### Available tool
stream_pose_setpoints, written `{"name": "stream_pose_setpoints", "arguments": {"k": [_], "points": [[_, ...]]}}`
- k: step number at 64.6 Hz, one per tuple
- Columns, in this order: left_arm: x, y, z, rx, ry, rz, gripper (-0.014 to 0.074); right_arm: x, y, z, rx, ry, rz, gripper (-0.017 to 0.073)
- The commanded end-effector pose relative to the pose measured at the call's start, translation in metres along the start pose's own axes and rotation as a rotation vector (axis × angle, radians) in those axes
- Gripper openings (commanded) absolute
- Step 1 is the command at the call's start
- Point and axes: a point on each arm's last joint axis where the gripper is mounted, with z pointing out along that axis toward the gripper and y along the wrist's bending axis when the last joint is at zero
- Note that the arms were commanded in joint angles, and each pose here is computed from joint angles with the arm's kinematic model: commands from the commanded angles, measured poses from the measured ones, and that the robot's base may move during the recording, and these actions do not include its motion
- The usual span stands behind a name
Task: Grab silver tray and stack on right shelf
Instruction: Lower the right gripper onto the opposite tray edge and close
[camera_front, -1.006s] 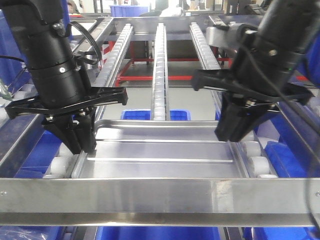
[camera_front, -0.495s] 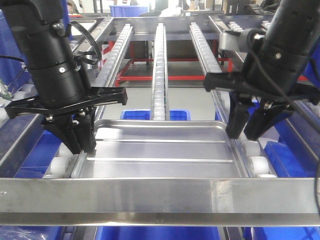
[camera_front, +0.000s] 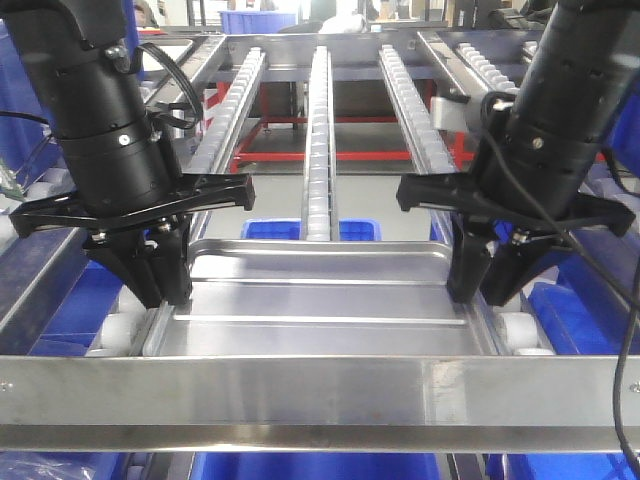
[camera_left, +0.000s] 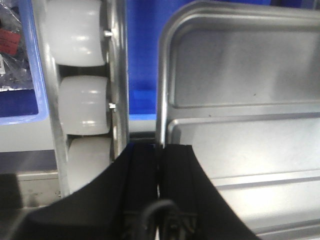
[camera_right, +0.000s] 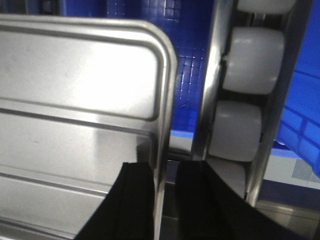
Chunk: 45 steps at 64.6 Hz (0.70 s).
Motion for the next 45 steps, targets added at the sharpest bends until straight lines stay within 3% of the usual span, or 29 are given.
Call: {"name": "stream_pose_setpoints", "arguments": {"k": [1, 45], "points": [[-0.0015, -0.0053, -0.021, 0.02, -0.032, 0.008, -0.0101, -0.0117, 0.0065, -0.0201, -0.03, -0.098, -0.004, 0.0267], [-0.0015, -0.0053, -0.021, 0.02, -0.032, 0.008, -0.0101, -0.0119, 0.006, -0.0147, -0.029, -0.09, 0.002, 0.0267]]}}
